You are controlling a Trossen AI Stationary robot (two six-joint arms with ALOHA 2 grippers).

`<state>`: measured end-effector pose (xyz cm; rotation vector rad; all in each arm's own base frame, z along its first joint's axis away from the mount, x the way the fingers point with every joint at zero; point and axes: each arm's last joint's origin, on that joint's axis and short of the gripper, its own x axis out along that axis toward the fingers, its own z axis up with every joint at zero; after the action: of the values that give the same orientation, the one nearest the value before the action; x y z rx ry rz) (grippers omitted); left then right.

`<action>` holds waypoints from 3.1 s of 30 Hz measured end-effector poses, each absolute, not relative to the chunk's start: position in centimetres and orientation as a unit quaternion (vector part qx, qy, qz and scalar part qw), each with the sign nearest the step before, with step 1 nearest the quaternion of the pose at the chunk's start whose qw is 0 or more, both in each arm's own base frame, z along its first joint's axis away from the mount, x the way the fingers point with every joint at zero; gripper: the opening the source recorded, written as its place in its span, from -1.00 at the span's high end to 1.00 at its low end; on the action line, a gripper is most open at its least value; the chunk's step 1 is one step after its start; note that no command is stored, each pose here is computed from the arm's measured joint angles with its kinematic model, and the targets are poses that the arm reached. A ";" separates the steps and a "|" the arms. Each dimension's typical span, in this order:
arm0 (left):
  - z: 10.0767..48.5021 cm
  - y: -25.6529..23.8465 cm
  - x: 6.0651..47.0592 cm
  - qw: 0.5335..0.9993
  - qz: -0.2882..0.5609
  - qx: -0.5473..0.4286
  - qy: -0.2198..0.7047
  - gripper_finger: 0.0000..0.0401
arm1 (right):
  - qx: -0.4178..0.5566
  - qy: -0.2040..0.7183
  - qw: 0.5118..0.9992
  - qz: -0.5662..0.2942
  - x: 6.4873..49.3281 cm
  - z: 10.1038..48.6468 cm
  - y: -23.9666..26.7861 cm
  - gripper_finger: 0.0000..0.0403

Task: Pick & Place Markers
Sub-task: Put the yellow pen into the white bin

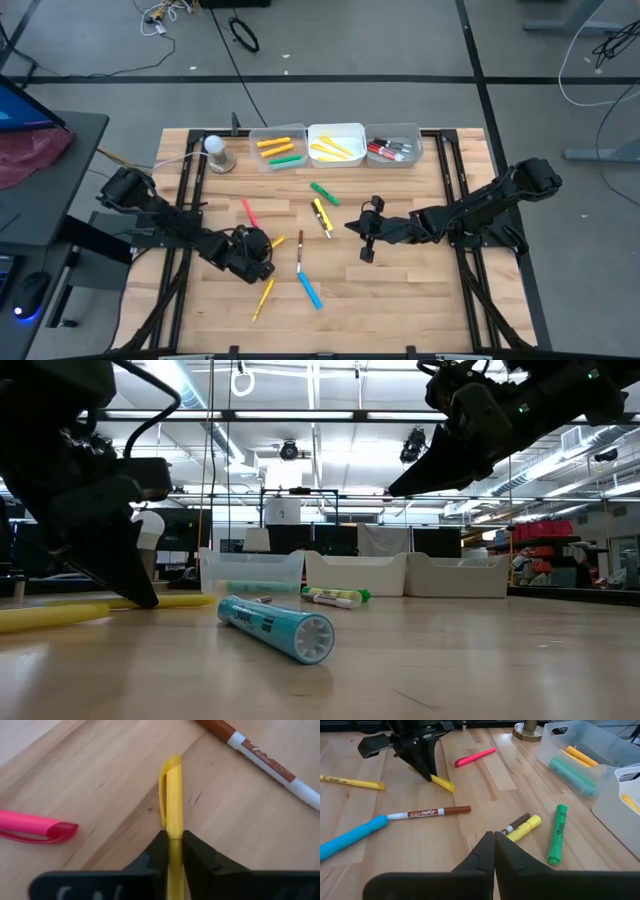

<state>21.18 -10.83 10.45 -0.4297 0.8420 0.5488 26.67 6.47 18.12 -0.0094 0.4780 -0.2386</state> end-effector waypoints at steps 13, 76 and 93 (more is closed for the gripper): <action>14.2 -11.6 23.0 0.905 0.204 -0.184 0.323 0.84 | 0.002 0.227 0.967 -0.118 26.8 18.2 6.5 0.97; 18.3 -3.9 28.5 0.970 0.165 -0.079 0.161 0.01 | 0.056 0.261 0.935 -0.234 30.1 26.1 -4.4 0.92; 18.3 -4.5 28.3 0.969 0.168 -0.083 0.159 0.12 | 0.014 0.503 0.840 -0.203 35.6 18.1 -23.5 0.91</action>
<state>28.33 -4.54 18.29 -0.1675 0.3223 0.3400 35.59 -23.45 18.14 0.0295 1.0639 -0.4296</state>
